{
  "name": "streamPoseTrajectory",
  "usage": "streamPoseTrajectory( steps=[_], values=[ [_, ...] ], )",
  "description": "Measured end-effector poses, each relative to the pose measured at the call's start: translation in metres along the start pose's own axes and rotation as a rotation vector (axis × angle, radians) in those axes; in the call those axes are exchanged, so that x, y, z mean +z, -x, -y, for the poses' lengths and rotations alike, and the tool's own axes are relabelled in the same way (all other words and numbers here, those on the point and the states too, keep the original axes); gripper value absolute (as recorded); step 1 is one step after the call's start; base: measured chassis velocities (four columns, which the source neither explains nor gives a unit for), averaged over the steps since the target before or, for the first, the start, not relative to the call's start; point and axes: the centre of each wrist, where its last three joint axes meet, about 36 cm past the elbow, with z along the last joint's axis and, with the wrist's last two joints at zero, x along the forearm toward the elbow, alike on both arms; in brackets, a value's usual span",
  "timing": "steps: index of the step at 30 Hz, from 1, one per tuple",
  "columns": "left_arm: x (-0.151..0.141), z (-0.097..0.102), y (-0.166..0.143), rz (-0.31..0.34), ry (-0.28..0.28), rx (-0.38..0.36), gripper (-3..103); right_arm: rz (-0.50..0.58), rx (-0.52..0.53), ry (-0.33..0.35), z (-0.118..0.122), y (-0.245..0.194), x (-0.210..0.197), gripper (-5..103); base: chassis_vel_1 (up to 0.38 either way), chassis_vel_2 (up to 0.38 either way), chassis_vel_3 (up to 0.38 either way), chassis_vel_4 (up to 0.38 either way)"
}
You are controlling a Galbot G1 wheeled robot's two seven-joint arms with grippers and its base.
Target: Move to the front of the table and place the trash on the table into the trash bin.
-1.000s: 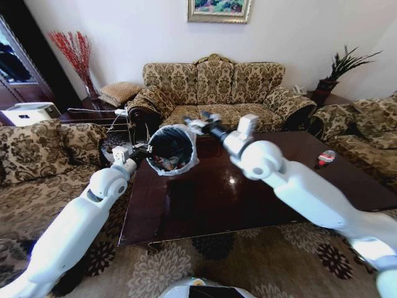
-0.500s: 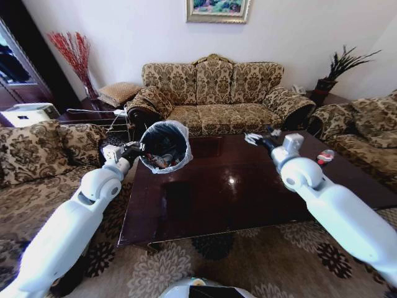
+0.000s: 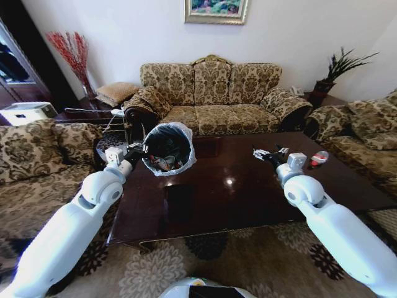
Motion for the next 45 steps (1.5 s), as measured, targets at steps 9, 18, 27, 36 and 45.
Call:
streamPoseTrajectory(
  steps=[9,18,27,36,45],
  values=[
    [0.002,0.004,-0.003,0.001,-0.011,0.008,2,-0.002,-0.002,0.001,-0.004,0.005,0.005,100,-0.312,-0.318,0.316,0.314],
    [0.007,0.012,-0.007,-0.002,-0.01,0.017,2,0.029,0.002,-0.022,-0.006,0.002,0.017,100,-0.333,-0.322,0.362,0.367],
    [0.01,0.021,-0.016,0.002,-0.011,0.034,2,0.044,0.024,0.033,-0.005,-0.008,0.035,100,-0.113,-0.144,0.113,0.107],
    [0.014,0.031,-0.029,-0.005,-0.015,0.04,2,0.014,0.032,0.026,-0.008,-0.021,0.041,100,0.013,0.066,0.015,-0.041],
    [0.014,0.031,-0.042,-0.01,-0.013,0.032,2,0.003,0.02,0.013,-0.014,-0.028,0.048,100,-0.162,0.114,0.137,-0.13]
  ],
)
